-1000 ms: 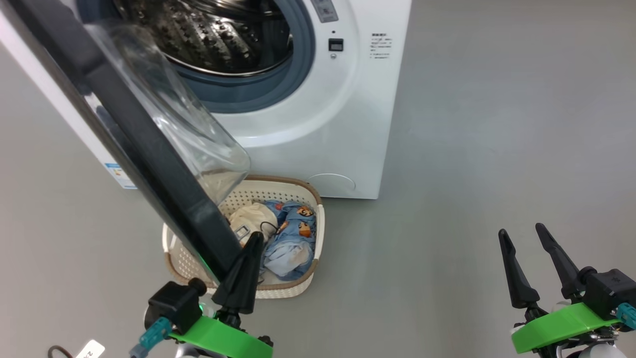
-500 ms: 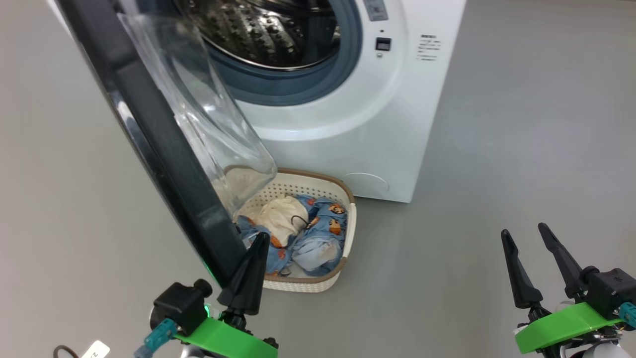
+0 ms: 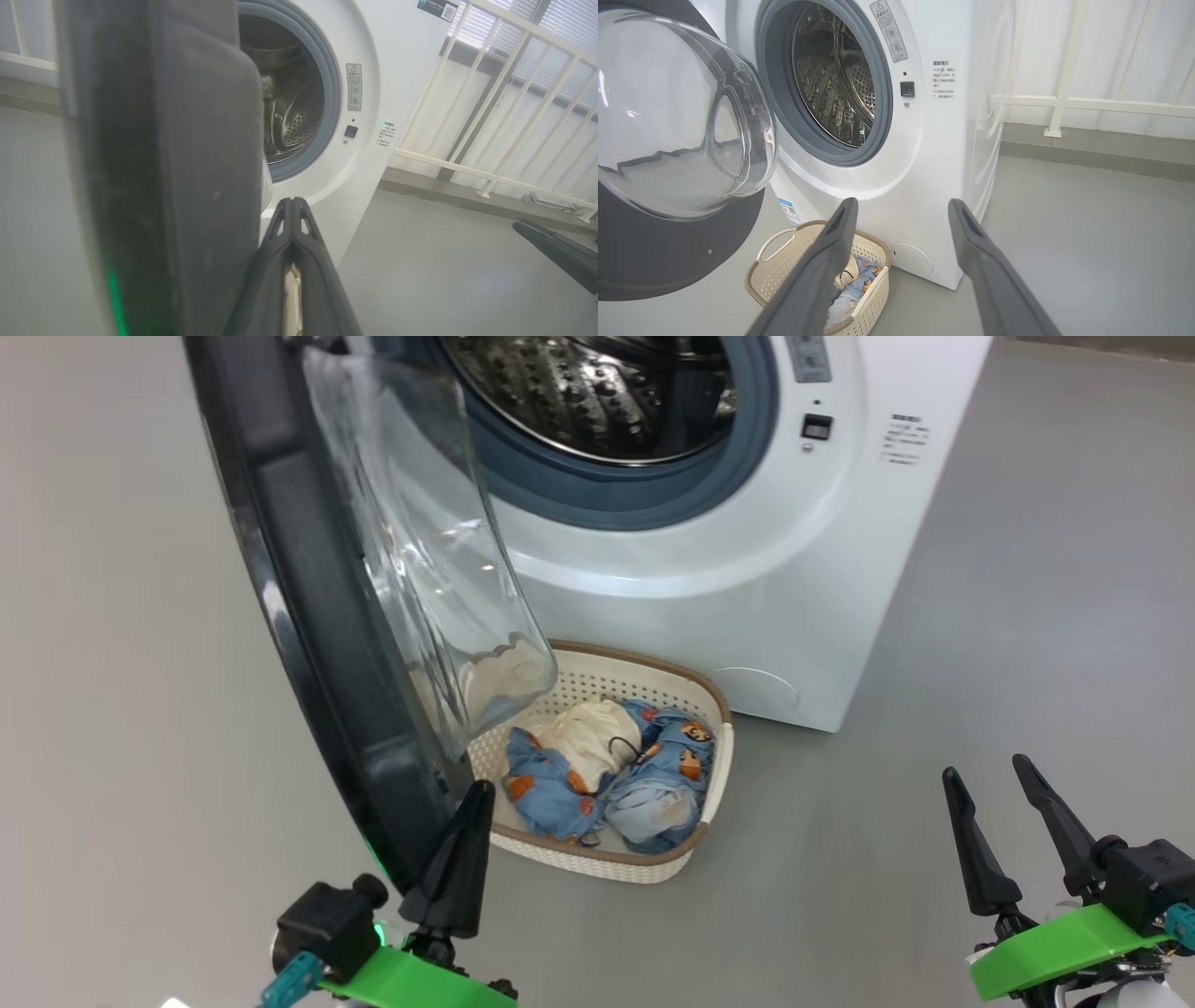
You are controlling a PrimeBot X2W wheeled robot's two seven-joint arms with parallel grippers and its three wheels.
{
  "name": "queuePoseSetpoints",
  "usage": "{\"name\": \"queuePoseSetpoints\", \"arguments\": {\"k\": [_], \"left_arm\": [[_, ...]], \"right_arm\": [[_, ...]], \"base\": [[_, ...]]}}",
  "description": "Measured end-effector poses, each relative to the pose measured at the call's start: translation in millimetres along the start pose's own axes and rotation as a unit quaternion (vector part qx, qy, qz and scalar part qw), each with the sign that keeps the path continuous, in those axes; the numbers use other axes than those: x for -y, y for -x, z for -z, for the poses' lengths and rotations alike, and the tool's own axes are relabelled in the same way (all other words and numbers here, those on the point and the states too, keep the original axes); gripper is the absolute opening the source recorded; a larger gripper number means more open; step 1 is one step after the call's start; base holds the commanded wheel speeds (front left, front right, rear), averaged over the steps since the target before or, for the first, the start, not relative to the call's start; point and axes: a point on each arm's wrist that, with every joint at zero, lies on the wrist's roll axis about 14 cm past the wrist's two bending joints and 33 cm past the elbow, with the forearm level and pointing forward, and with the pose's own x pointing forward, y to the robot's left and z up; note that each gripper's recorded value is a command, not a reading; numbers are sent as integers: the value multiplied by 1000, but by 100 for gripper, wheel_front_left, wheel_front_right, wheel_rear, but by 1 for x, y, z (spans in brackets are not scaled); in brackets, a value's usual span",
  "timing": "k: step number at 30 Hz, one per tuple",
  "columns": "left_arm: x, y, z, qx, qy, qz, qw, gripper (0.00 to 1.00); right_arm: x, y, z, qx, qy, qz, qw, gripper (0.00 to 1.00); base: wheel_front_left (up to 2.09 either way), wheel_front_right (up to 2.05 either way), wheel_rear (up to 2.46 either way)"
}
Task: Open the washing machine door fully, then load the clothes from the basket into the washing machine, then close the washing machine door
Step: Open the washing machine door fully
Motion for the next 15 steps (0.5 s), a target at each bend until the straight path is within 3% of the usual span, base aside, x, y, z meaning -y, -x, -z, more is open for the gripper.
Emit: {"name": "queuePoseSetpoints", "arguments": {"k": [15], "left_arm": [[-47, 34, -20, 24, -13, -87, 996, 0]], "right_arm": [[-33, -21, -1, 0, 6, -56, 998, 100]], "base": [[0, 0, 0]]}}
